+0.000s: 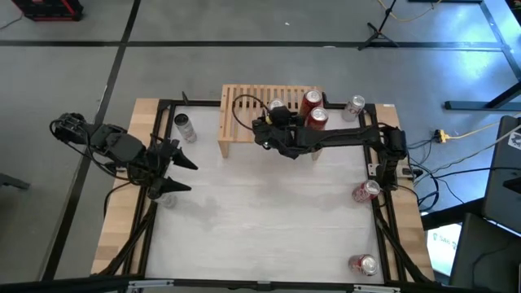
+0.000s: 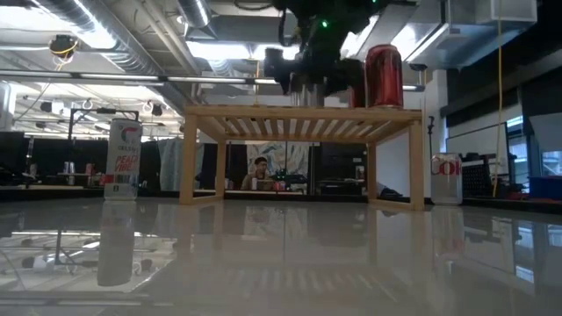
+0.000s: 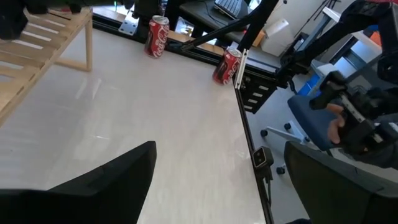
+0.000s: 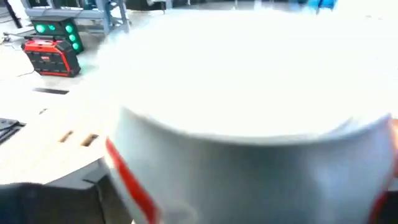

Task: Place canned beverage on shelf
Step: Put the bottom silver soda can on the shelf

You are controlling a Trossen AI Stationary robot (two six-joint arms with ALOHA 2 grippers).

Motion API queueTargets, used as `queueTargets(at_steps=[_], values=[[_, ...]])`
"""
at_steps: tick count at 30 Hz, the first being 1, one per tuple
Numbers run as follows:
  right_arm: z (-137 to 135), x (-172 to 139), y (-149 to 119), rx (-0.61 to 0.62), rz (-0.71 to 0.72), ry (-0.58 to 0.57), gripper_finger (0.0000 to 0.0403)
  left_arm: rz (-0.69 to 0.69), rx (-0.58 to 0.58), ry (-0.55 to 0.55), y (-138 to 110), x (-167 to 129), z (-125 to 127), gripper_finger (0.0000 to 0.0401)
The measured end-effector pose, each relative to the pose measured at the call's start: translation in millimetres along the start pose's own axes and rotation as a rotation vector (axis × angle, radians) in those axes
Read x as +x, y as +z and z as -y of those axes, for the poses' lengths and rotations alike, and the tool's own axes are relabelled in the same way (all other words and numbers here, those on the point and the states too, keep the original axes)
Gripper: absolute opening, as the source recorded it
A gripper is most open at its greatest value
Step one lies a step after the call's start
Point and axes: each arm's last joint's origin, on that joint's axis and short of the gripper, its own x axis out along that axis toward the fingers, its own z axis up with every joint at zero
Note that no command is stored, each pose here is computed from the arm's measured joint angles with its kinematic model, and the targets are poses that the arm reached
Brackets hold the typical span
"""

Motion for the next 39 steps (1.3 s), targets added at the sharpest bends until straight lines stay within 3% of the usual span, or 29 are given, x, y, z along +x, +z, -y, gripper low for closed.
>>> queueTargets(at_steps=[10, 18, 26, 39], values=[[-6, -14, 45, -0.095, 0.017, 0.001, 0.03, 0.003, 0.0, 0.005, 0, 0, 0, 0.0348], [-3, -22, 66, -0.134, -0.005, -0.003, 0.0305, 0.005, 0.0, 0.009, 0, 0, 0, 0.0348], [2, -23, 61, -0.14, -0.051, -0.012, 0.0285, 0.006, -0.004, 0.01, 0, 0, 0, 0.0348], [17, -11, 57, -0.115, -0.112, -0.084, 0.0285, 0.006, -0.004, 0.01, 0, 0, 0, 0.0348]])
